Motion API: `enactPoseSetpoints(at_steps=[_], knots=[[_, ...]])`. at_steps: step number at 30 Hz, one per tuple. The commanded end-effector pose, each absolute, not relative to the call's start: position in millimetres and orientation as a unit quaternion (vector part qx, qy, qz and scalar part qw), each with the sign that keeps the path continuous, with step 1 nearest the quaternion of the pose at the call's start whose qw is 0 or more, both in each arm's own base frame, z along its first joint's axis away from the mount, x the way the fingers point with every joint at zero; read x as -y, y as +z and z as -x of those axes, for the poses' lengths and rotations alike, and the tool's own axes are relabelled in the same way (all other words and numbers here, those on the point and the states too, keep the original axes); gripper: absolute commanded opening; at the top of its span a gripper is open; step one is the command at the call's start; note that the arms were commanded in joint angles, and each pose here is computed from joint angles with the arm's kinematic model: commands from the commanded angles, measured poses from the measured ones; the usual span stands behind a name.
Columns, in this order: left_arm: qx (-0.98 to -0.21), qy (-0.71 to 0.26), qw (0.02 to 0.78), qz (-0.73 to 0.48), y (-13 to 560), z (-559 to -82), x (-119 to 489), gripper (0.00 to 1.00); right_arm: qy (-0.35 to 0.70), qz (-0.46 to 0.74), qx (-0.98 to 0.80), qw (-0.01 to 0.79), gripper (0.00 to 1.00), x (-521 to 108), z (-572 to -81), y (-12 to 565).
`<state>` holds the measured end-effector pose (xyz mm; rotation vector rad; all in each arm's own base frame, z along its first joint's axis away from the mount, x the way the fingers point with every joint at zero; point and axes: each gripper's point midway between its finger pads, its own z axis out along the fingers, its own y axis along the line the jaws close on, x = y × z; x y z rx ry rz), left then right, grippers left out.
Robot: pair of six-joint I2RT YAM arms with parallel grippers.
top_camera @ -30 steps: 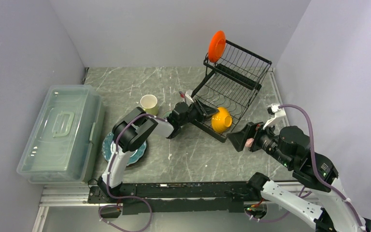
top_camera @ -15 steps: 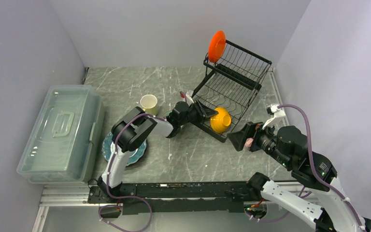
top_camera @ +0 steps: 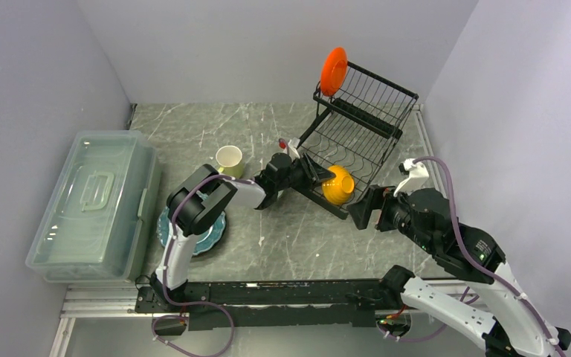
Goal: Load the mixed dishes into the dish rack
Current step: Insert the bowl into the dish rack.
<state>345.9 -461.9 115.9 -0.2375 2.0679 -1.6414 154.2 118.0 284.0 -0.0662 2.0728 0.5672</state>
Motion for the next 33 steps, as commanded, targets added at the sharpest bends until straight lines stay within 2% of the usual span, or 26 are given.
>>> enactPoseSetpoints(at_steps=[1,10,26,33], knots=[[-0.757,-0.601,0.251,0.053,141.0,-341.1,462.7,0.4,0.21,0.013,-0.855,0.474,0.94,-113.4,-159.7,277.0],[-0.771,-0.584,0.251,0.026,142.3,-337.7,462.0,0.38,0.199,0.013,-0.862,0.466,0.94,-114.6,-162.3,267.3],[-0.752,-0.612,0.239,-0.045,163.6,-333.1,482.2,0.0,0.214,0.015,-0.856,0.47,0.94,-116.4,-159.5,272.2],[-0.737,-0.631,0.229,-0.071,186.5,-328.8,490.0,0.0,0.216,0.021,-0.851,0.478,0.94,-113.6,-157.2,287.4]])
